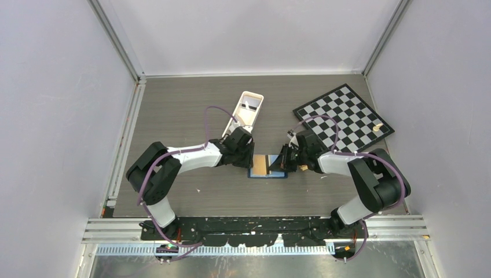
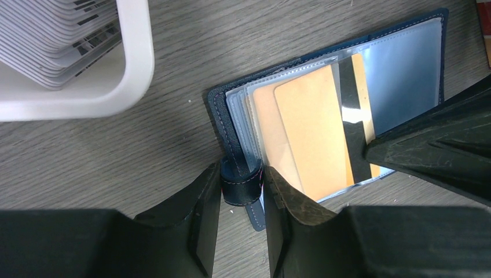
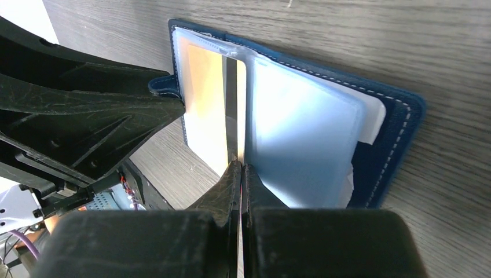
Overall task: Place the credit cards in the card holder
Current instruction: Insert the credit card into the card holder.
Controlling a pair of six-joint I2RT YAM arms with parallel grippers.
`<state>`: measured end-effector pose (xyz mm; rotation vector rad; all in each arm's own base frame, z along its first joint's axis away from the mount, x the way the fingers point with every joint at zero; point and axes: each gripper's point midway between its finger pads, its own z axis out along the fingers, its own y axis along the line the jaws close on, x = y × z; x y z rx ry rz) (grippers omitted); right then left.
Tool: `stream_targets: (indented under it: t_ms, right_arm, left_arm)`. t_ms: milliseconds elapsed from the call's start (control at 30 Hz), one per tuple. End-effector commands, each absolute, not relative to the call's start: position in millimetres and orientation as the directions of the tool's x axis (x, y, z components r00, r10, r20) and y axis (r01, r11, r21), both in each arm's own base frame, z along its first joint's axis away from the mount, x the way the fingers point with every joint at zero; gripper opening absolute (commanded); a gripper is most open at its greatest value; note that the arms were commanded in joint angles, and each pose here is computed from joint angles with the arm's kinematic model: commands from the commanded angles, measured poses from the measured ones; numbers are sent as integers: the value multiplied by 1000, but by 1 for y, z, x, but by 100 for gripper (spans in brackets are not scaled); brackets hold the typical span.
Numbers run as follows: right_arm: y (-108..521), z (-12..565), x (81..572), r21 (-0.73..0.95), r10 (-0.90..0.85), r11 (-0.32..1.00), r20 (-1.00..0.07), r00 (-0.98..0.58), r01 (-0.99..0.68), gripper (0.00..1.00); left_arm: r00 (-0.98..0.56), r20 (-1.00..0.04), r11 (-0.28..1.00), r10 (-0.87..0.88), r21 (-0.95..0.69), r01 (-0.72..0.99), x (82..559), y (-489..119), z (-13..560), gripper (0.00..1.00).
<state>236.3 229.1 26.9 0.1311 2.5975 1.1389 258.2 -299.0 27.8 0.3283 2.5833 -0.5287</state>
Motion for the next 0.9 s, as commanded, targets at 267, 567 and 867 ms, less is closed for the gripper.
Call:
stream_targets:
  t_ms: [267,567,867]
  right_arm:
    - [229,53,253,689,221,720,-331,-917,-75,28]
    - [239,48,252,682,196,726,-323,-926,-84,35]
    - [251,48,251,668,168,737,-334,-927,-107,35]
  left_arm:
    - [-855,-507,876,109,-358,323,251,-303,35,33]
    - [-860,-499,868,103,-378,323,249,-306,35,28]
    - [-858,-504,868,101,-377,324,248,-304,37,26]
